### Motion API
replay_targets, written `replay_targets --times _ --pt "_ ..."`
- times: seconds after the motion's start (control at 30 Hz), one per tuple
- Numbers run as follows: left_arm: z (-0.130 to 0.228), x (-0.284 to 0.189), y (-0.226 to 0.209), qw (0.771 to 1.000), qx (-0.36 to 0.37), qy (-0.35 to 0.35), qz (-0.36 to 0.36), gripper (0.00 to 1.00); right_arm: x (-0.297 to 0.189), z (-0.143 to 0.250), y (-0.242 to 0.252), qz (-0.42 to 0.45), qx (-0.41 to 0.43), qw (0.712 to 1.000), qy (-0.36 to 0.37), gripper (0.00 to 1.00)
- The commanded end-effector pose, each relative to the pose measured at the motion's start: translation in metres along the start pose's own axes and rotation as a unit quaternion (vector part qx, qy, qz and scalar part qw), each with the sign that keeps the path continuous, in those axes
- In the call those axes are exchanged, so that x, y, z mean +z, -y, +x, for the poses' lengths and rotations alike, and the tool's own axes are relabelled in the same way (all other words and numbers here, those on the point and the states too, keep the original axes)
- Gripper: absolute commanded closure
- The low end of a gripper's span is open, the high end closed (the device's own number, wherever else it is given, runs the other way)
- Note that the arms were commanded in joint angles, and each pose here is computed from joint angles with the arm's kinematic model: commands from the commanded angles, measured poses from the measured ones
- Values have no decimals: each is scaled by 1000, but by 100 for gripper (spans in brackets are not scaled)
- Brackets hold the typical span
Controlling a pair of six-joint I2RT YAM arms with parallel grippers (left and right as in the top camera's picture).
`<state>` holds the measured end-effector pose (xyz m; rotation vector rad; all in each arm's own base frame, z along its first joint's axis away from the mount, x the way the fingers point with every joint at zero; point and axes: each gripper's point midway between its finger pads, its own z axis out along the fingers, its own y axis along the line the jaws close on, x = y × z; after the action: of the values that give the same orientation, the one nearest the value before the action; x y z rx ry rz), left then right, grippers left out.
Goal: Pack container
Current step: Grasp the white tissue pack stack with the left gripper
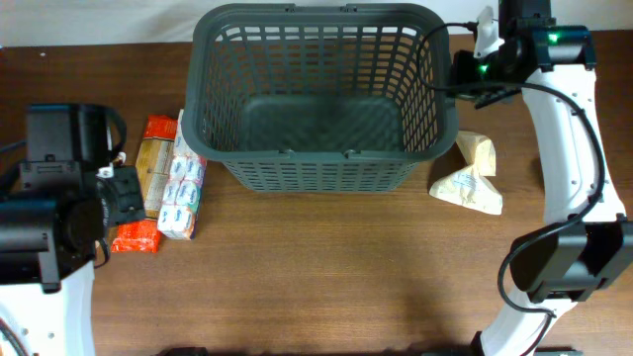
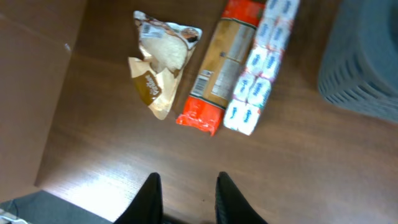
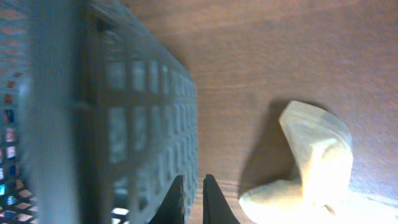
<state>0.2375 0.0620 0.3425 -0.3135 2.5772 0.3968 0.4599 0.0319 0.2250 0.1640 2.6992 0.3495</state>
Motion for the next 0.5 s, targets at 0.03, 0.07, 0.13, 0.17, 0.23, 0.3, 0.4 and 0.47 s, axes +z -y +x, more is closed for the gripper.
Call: replay_targets --times 0.03,0.07,0.13,0.17,0.23,0.3,0.4,0.47 --pt "-30 3 -16 997 -53 54 -19 74 -68 -4 41 37 41 997 59 96" --pt "-39 6 -18 996 -59 66 -20 73 -83 -3 53 45 58 995 71 96" --pt "-54 20 -17 997 -38 69 -25 73 -118 0 87 71 101 987 105 96" --pt "-55 27 -16 997 -32 60 -27 73 -132 1 103 81 122 982 121 96" --pt "-50 53 -3 1000 -9 10 -7 73 -159 8 143 105 177 968 147 91" --pt "-39 86 19 997 24 -62 40 73 -175 19 180 128 221 954 156 50" --pt "-21 126 30 985 53 -154 51 73 -188 40 224 154 278 936 152 1" --pt "-16 144 42 976 84 -186 77 66 -192 46 238 162 295 929 153 1"
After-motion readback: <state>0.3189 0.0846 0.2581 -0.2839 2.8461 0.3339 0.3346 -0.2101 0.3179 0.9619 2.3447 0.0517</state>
